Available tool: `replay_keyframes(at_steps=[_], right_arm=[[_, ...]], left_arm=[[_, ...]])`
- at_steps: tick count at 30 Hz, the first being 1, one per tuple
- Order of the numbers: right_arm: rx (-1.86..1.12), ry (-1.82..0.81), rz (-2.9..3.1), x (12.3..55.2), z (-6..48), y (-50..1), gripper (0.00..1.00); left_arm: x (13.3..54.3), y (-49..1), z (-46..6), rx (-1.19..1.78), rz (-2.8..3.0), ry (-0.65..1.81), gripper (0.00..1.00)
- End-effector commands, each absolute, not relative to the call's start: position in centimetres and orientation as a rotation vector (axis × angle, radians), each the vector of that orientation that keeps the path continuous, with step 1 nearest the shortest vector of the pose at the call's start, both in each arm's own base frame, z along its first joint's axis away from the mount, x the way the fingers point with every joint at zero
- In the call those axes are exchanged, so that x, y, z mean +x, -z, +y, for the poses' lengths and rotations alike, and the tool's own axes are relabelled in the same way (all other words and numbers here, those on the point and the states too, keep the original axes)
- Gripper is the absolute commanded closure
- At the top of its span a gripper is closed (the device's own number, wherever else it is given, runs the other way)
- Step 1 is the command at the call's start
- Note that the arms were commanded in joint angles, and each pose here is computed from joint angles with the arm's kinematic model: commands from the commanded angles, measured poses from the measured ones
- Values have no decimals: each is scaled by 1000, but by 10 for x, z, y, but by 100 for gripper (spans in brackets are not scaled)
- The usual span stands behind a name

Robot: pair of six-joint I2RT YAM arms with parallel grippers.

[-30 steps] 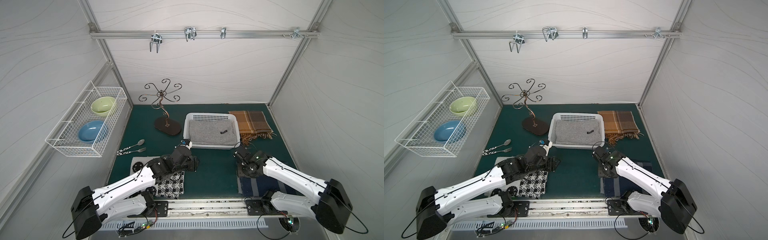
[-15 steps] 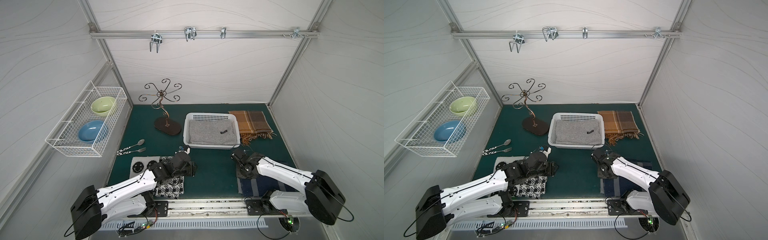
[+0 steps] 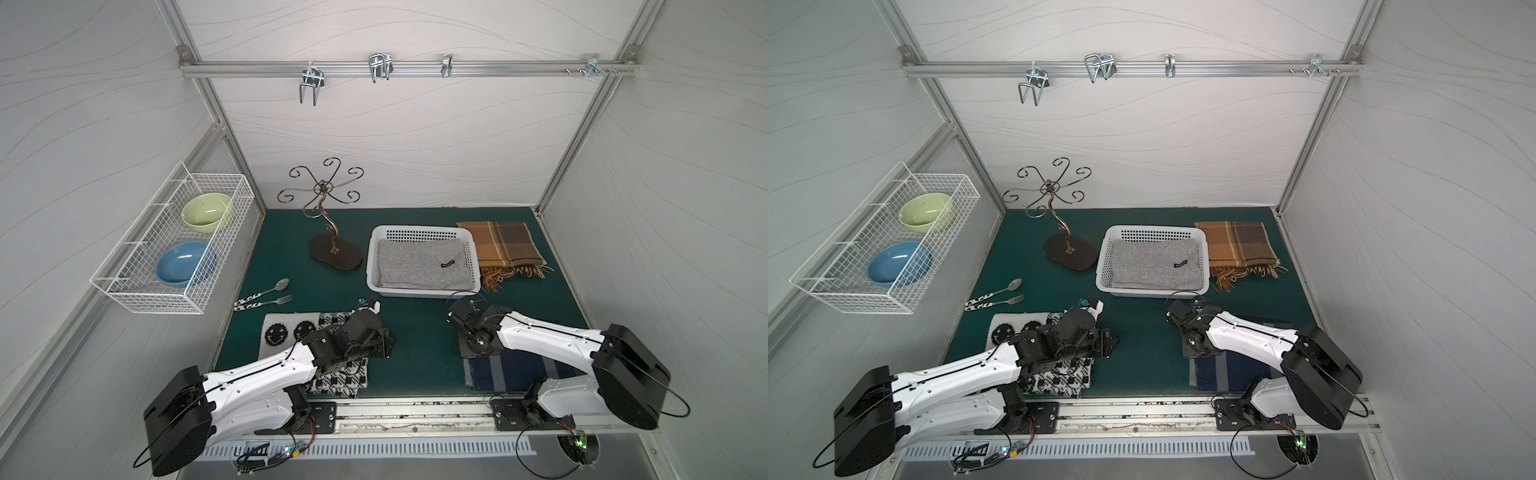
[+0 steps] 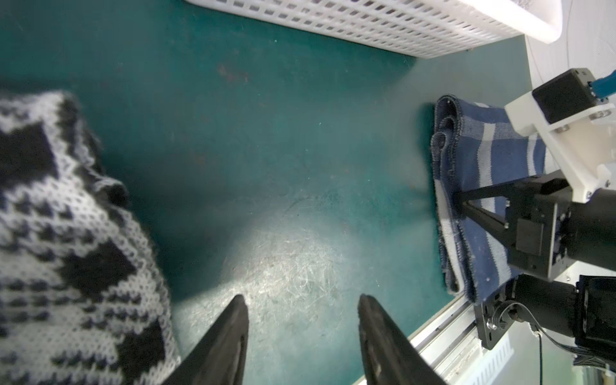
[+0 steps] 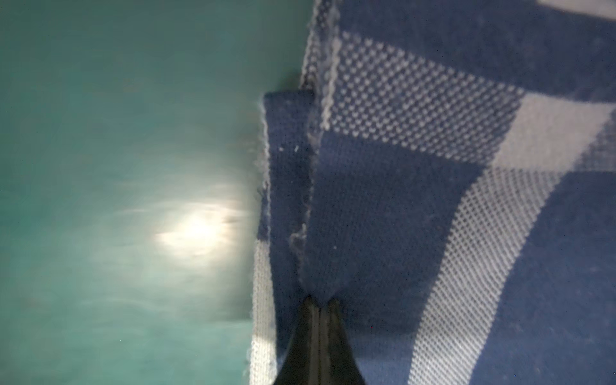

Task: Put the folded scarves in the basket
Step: Adjust the scarf at the center of the board.

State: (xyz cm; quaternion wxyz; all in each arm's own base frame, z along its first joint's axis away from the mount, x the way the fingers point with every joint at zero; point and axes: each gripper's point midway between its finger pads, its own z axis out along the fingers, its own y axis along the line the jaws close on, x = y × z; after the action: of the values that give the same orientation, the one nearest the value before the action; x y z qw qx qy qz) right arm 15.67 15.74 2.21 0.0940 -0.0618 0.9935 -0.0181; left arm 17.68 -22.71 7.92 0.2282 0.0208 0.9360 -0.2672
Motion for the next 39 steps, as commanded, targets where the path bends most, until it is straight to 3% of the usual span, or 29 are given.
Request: replay_keyframes(at_steps=[1,13,14,15,17,25,39], right_arm=[[-191,-175,2951,158,209,-19,100],[-436,-326,2898,151,313,-28,100],[-450,-386,2881,150,321,-35,90],[-444,-433,2869,148,324,-42,73],[-421,-525,2827,149,327,-59,65],[-324,-420,2714,156,259,-118,61],[-200,-487,2640,147,192,-136,61]], left_arm=[[179,-80,-237,24,2547,810,43],[179,-57,-240,-9,2587,796,41],[179,-53,-240,-20,2591,790,41],[180,-52,-241,-28,2588,793,40],[182,-49,-243,-50,2579,808,39],[187,-58,-275,-40,2533,886,33],[174,-10,-328,-17,2619,931,30]])
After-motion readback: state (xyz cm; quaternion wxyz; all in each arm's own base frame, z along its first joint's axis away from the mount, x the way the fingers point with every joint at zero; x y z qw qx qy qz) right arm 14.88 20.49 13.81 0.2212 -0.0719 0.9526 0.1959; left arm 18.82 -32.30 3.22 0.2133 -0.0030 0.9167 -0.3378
